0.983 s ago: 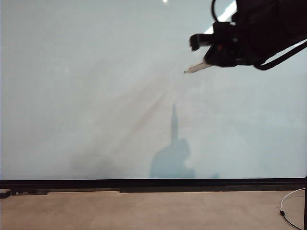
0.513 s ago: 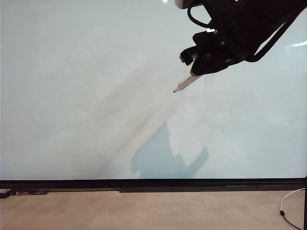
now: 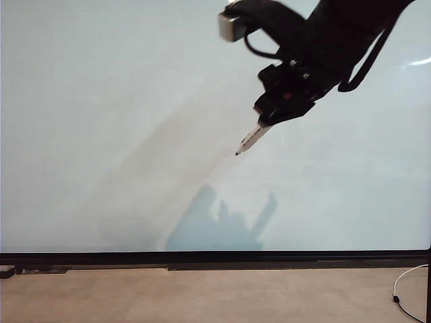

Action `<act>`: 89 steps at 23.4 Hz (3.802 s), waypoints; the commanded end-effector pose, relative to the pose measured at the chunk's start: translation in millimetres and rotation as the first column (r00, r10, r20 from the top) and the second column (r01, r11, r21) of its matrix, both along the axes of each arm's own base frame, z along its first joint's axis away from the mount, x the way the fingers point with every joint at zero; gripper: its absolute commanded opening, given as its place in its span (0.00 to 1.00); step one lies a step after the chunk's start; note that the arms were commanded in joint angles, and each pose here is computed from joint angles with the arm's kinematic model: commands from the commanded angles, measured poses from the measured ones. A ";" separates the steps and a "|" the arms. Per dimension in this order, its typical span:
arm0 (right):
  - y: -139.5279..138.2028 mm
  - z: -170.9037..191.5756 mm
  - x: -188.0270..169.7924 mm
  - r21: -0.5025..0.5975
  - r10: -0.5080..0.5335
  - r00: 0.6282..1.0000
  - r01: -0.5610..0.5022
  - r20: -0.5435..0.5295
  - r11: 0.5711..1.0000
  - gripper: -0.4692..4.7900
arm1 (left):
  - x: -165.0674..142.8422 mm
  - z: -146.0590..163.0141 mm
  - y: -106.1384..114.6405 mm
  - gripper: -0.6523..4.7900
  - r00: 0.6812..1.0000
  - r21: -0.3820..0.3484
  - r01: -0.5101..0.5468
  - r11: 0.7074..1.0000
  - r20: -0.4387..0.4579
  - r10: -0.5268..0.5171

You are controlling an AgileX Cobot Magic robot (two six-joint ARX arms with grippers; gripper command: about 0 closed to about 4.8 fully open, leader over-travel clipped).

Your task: Pick up the pen on the shelf to the right of the whiteboard and draw a rectangle.

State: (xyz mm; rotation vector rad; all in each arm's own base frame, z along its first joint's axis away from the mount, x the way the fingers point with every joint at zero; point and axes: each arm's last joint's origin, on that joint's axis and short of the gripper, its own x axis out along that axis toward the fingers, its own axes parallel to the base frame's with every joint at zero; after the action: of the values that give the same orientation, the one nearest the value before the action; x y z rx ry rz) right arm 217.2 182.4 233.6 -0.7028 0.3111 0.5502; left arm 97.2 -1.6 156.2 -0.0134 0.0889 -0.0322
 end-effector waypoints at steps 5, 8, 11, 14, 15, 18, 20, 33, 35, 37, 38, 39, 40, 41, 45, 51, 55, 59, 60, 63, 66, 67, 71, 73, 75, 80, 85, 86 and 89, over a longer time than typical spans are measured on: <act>17.1 -2.7 20.9 -0.057 -0.005 1.000 0.006 0.009 0.998 0.08 | 0.0 1.5 0.0 0.11 1.000 0.001 0.002 1.000 0.011 -0.002; 22.8 -4.3 28.2 -0.067 -0.005 1.000 0.005 0.006 0.998 0.08 | 0.0 1.5 0.0 0.11 1.000 0.001 0.002 1.000 0.011 -0.002; 27.6 -5.2 33.8 -0.079 0.001 1.000 0.000 0.012 0.997 0.08 | 0.0 1.5 0.0 0.11 1.000 0.001 0.002 1.000 0.011 -0.002; 30.3 -4.8 37.4 -0.070 -0.002 1.000 0.003 0.023 0.998 0.08 | 0.0 1.5 0.0 0.11 1.000 0.001 0.002 1.000 0.011 -0.002; 30.4 -4.3 38.0 -0.070 -0.009 1.000 0.011 0.030 0.998 0.08 | 0.0 1.5 0.0 0.11 1.000 0.001 0.002 1.000 0.011 -0.002; 30.5 -2.1 39.7 -0.058 -0.024 0.998 0.027 0.056 0.998 0.08 | 0.0 1.5 0.0 0.11 1.000 0.001 0.002 1.000 0.011 -0.002; 29.4 -1.2 41.1 -0.056 -0.039 0.997 0.042 0.066 0.998 0.08 | 0.0 1.5 0.0 0.11 1.000 0.001 0.002 1.000 0.011 -0.002; 30.0 10.4 46.2 -0.028 -0.075 0.989 0.079 0.129 0.996 0.08 | 0.0 1.5 0.0 0.11 1.000 0.001 0.002 1.000 0.011 -0.002; 30.0 10.7 46.3 -0.028 -0.076 0.988 0.080 0.132 0.996 0.08 | 0.0 1.5 0.0 0.11 1.000 0.001 0.002 1.000 0.011 -0.002; 30.1 11.0 46.0 -0.035 -0.090 0.986 0.095 0.139 0.995 0.08 | 0.0 1.5 0.0 0.11 1.000 0.001 0.002 1.000 0.011 -0.002; 30.1 11.2 45.9 -0.036 -0.090 0.986 0.096 0.140 0.995 0.08 | 0.0 1.5 0.0 0.11 1.000 0.001 0.002 1.000 0.011 -0.002; 30.1 11.4 45.8 -0.036 -0.090 0.986 0.095 0.141 0.995 0.08 | 0.0 1.5 0.0 0.11 1.000 0.001 0.002 1.000 0.011 -0.002; 30.0 11.9 45.8 -0.034 -0.090 0.986 0.096 0.143 0.995 0.08 | 0.0 1.5 0.0 0.11 1.000 0.001 0.002 1.000 0.011 -0.002; 30.0 12.6 45.7 -0.031 -0.090 0.985 0.096 0.147 0.995 0.08 | 0.0 1.5 0.0 0.11 1.000 0.001 0.002 1.000 0.011 -0.002; 29.9 16.2 45.8 -0.017 -0.098 0.981 0.102 0.168 0.995 0.08 | 0.0 1.5 0.0 0.11 1.000 0.001 0.002 1.000 0.011 -0.002; 29.6 23.0 44.3 -0.017 -0.105 0.976 0.110 0.189 0.994 0.08 | 0.0 1.5 0.0 0.11 1.000 0.001 0.002 1.000 0.011 -0.002; 32.7 29.4 44.1 -0.042 -0.094 0.972 0.105 0.215 0.994 0.08 | 0.0 1.5 0.0 0.11 1.000 0.001 0.002 1.000 0.011 -0.002; 34.3 37.2 45.5 -0.028 -0.094 0.968 0.104 0.231 0.994 0.08 | 0.0 1.5 0.0 0.11 1.000 0.001 0.002 1.000 0.011 -0.002; 34.0 39.3 45.4 -0.024 -0.096 0.967 0.105 0.235 0.994 0.08 | 0.0 1.5 0.0 0.11 1.000 0.001 0.002 1.000 0.011 -0.002; 34.1 43.4 45.3 -0.023 -0.095 0.966 0.103 0.242 0.994 0.08 | 0.0 1.5 0.0 0.11 1.000 0.001 0.002 1.000 0.011 -0.002; 32.3 49.1 42.0 -0.020 -0.097 0.962 0.105 0.254 0.994 0.08 | 0.0 1.5 0.0 0.11 1.000 0.001 0.002 1.000 0.011 -0.002; 32.0 50.6 40.8 -0.022 -0.099 0.961 0.108 0.258 0.994 0.08 | 0.0 1.5 0.0 0.11 1.000 0.001 0.002 1.000 0.011 -0.002; 31.1 55.6 36.9 -0.029 -0.097 0.957 0.109 0.272 0.994 0.08 | 0.0 1.5 0.0 0.11 1.000 0.001 0.002 1.000 0.011 -0.002; 30.7 56.5 36.5 -0.026 -0.098 0.957 0.109 0.274 0.994 0.08 | 0.0 1.5 0.0 0.11 1.000 0.001 0.002 1.000 0.011 -0.002; 30.5 57.7 35.7 -0.023 -0.098 0.956 0.108 0.277 0.994 0.08 | 0.0 1.5 0.0 0.11 1.000 0.001 0.002 1.000 0.011 -0.002; 32.1 60.4 32.0 -0.021 -0.103 0.953 0.113 0.286 0.993 0.08 | 0.0 1.5 0.0 0.11 1.000 0.001 0.002 1.000 0.011 -0.002; 33.6 62.1 29.3 -0.020 -0.097 0.952 0.107 0.291 0.994 0.08 | 0.0 1.5 0.0 0.11 1.000 0.001 0.002 1.000 0.011 -0.002; 34.0 62.4 28.7 -0.019 -0.095 0.952 0.105 0.292 0.994 0.08 | 0.0 1.5 0.0 0.11 1.000 0.001 0.002 1.000 0.011 -0.002; 33.4 64.5 27.5 -0.014 -0.096 0.950 0.104 0.296 0.994 0.08 | 0.0 1.5 0.0 0.11 1.000 0.001 0.002 1.000 0.011 -0.002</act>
State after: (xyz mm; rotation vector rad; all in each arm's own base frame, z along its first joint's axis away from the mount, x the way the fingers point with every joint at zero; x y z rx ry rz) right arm 245.2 216.4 288.5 -0.8110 0.1184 0.3626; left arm 97.2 -1.6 156.2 -0.0134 0.0889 -0.0322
